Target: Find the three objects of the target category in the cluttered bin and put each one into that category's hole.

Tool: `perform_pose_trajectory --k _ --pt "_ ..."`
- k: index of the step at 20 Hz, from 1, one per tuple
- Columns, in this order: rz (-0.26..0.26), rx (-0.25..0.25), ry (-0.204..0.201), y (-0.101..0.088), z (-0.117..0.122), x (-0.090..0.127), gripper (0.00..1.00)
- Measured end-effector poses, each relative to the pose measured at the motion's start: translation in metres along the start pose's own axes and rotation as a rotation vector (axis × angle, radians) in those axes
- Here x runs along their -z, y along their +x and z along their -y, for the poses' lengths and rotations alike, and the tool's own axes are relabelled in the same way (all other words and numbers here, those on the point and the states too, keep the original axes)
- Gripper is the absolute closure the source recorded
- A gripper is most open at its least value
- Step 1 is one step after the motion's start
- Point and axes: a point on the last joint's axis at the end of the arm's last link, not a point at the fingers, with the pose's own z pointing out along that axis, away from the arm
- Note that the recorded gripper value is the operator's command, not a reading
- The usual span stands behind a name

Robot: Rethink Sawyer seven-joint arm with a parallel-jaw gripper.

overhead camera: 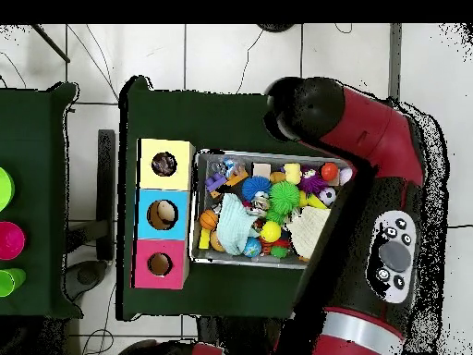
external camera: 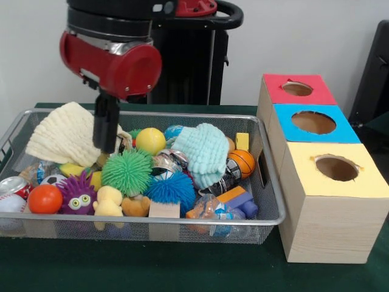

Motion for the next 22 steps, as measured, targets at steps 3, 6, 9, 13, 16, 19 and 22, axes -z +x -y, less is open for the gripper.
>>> perform_pose_trajectory --k 3,6,9,13,16,19,22 --pt "-0.001 0.003 -0.008 -0.011 0.008 -0.007 1.00" --pt "-0.002 0.003 -0.015 -0.022 0.017 -0.016 1.00" --pt "-0.002 0.005 -0.020 -0.032 0.025 -0.027 1.00" --pt "-0.008 0.009 -0.029 -0.041 0.033 -0.043 1.00" --pt "-0.014 0.016 -0.032 -0.047 0.040 -0.060 1.00" --pt "-0.024 0.027 -0.033 -0.049 0.047 -0.073 1.00" --pt "-0.031 0.041 -0.027 -0.047 0.052 -0.082 1.00"
